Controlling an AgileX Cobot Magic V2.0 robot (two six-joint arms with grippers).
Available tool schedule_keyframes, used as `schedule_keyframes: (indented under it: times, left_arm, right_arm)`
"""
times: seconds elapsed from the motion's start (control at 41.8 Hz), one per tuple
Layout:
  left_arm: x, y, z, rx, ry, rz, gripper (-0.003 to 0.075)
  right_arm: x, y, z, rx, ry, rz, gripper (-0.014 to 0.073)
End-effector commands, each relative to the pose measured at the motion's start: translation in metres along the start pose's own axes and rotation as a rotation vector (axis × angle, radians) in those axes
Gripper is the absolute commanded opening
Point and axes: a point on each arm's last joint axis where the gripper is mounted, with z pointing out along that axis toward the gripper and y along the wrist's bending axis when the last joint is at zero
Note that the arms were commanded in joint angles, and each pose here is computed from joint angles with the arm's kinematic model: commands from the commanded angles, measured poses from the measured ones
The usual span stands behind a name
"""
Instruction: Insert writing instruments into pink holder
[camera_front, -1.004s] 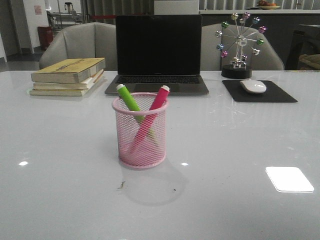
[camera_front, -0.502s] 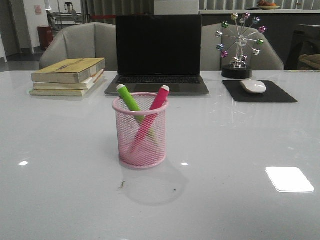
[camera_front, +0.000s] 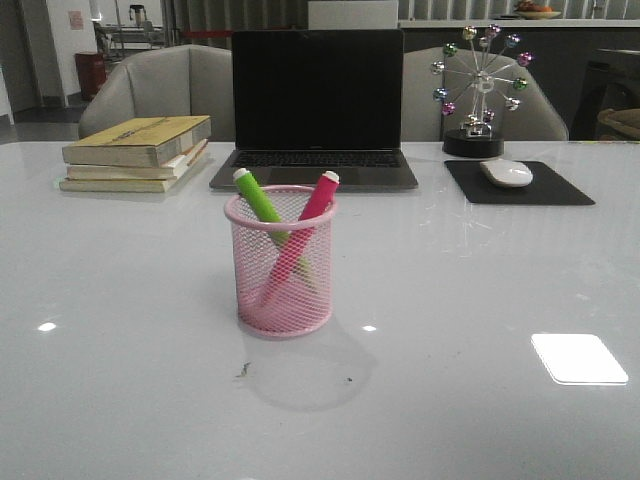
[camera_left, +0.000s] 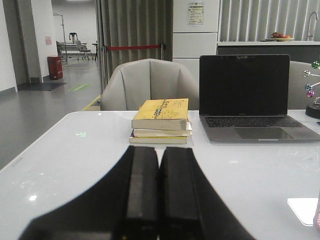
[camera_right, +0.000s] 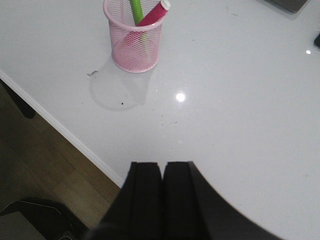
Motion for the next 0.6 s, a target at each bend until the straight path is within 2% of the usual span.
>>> schedule_keyframes:
  times: [0.0, 0.359, 0.454, 0.574]
  left_arm:
    - [-0.008, 0.0, -0.002, 0.008, -0.106, -0.011, 0.0091]
    - [-0.008, 0.0, -0.002, 0.008, -0.106, -0.011, 0.0091]
    - [-0.008, 0.0, -0.002, 0.008, -0.106, -0.011, 0.0091]
    - [-0.008, 0.0, -0.002, 0.008, -0.106, -0.011, 0.0091]
  right_arm:
    - [-0.013, -0.001, -0.006, 0.004, -0.096, -0.006, 0.0028]
    - [-0.012, -0.003, -0.012, 0.016, -0.12, 0.004, 0.0028]
    - [-0.006, -0.01, -0.018, 0.067, -0.189, 0.069, 0.0028]
    - [0.014, -0.021, -0.025, 0.193, -0.344, 0.177, 0.0028]
